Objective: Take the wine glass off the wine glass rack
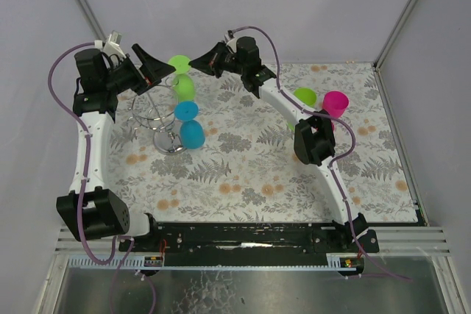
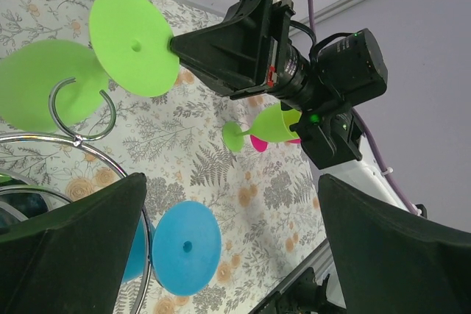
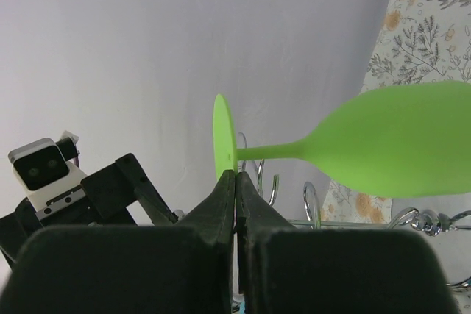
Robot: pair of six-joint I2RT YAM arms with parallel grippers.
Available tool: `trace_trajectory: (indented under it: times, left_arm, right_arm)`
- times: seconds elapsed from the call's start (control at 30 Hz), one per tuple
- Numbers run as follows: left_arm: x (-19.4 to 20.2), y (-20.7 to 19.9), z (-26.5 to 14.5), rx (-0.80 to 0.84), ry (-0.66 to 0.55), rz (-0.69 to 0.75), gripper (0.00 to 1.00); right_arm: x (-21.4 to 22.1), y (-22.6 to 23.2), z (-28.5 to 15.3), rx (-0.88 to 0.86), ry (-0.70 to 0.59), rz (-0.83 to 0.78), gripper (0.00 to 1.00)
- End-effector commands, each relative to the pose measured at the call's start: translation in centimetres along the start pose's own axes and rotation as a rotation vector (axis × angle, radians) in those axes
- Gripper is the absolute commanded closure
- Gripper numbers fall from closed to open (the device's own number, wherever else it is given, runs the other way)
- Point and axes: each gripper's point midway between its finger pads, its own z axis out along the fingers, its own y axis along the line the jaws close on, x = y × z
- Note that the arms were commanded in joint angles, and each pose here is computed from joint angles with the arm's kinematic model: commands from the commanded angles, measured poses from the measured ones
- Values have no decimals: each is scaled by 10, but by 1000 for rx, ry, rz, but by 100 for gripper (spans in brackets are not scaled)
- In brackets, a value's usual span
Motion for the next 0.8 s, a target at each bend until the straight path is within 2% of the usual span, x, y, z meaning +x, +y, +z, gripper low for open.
trace_trajectory:
  times: [0.0,0.3,0.63,0.77]
  left_arm:
    - [-9,-11,-3,44,-37,47,0]
    - [-17,-25,-1,91,-23,19,0]
    - [3,-78,37,212,77,67,0]
    - [15,-95,56,250,126,71,0]
  right_arm:
    - [-8,33,-4,-80,-30,-52,100]
    - [-31,53,-40,-58,-96,-132,100]
    - [-79,80,-130,-12,-226,-232,100]
    - [-81,100,-164,0,-245,-291,100]
